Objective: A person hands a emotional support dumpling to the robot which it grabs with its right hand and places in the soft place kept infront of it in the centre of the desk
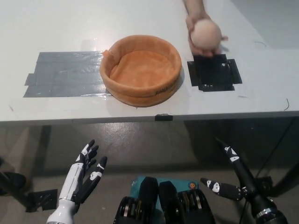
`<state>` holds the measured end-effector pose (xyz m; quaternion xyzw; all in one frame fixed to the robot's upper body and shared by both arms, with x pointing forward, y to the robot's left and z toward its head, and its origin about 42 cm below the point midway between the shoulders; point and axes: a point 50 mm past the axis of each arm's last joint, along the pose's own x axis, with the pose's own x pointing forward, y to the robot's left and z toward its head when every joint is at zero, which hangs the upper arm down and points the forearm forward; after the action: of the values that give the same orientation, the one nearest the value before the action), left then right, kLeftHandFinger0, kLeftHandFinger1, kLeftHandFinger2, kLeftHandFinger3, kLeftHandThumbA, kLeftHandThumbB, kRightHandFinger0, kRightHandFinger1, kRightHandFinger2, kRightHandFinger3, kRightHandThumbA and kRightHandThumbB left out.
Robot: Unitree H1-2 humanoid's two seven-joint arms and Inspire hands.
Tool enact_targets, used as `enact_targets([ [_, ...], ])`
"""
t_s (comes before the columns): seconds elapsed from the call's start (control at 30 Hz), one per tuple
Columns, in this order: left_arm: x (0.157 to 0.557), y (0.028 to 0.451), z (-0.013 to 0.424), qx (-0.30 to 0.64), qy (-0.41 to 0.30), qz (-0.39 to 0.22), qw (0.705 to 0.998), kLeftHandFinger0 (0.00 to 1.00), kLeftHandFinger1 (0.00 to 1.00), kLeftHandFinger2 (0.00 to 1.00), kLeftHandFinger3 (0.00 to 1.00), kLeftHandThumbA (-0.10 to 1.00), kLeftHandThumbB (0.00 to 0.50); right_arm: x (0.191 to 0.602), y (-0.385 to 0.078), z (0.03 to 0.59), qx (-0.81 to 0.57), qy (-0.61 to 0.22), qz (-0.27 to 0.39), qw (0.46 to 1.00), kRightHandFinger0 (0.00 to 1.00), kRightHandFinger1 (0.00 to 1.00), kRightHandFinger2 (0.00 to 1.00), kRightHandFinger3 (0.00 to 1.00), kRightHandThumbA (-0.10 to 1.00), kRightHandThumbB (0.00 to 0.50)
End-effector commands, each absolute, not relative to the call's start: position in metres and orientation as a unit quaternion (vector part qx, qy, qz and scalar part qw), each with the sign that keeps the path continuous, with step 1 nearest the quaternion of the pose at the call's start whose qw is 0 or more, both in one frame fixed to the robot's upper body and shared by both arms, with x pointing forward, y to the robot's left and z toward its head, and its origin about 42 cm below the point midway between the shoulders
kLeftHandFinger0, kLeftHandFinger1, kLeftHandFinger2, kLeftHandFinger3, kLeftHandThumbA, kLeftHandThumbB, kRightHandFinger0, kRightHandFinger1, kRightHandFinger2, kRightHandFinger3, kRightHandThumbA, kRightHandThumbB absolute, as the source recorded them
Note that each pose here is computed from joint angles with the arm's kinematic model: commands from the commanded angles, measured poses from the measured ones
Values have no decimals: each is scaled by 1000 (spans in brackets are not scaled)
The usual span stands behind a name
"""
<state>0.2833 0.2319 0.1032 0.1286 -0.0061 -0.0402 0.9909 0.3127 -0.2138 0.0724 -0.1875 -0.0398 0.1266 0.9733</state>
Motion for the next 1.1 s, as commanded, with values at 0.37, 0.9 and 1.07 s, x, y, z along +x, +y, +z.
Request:
enact_targets([
  [0.37,278,232,112,124,-38,-40,991,1000,1000,1000,1000,694,0,343,-215,234,-234,-250,23,939,1000,1000,1000,1000,936,300],
  [0.9,285,233,121,134,-51,-42,989,1000,1000,1000,1000,733,0,480,-205,329,-373,-170,28,912,1000,1000,1000,1000,972,343],
  [1.07,286,231,123,134,-50,-42,989,1000,1000,1000,1000,745,0,507,-196,332,-361,-126,46,923,1000,1000,1000,1000,907,335],
])
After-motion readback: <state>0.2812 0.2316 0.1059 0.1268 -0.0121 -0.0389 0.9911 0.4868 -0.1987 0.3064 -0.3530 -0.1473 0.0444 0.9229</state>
